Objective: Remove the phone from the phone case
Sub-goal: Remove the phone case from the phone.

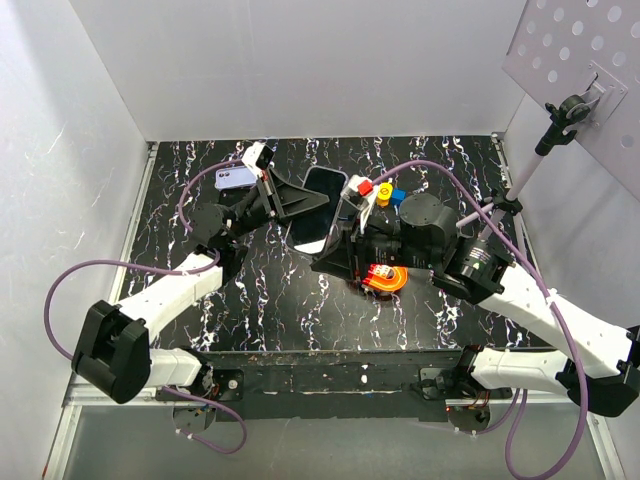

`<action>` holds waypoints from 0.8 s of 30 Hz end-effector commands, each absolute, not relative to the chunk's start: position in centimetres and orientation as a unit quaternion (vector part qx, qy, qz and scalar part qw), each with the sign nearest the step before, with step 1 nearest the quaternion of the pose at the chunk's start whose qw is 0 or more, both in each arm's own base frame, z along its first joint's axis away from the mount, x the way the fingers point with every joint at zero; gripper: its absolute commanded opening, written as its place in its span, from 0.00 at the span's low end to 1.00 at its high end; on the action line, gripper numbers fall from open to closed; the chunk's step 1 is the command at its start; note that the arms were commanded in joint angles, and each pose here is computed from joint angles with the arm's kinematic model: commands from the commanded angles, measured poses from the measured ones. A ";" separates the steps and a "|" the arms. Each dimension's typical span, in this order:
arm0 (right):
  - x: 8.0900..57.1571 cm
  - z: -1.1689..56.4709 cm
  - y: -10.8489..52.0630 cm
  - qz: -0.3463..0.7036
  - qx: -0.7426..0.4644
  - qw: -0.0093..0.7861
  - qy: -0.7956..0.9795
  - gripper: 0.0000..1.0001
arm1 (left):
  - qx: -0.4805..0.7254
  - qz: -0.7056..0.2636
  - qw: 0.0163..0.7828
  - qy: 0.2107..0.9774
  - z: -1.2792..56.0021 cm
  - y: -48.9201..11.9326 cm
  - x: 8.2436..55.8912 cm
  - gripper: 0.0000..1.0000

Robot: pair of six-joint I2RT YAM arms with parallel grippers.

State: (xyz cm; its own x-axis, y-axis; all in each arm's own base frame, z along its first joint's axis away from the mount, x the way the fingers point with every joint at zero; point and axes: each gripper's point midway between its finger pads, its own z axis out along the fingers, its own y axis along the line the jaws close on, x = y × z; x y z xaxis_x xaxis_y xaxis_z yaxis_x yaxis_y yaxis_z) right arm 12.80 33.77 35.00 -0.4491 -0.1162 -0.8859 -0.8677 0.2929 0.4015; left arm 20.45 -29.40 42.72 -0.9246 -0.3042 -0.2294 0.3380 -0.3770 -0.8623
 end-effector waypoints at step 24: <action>17.8 30.1 31.0 0.489 -0.115 0.241 0.830 0.31 | -0.047 -0.877 0.218 0.425 47.8 -26.3 16.6 0.00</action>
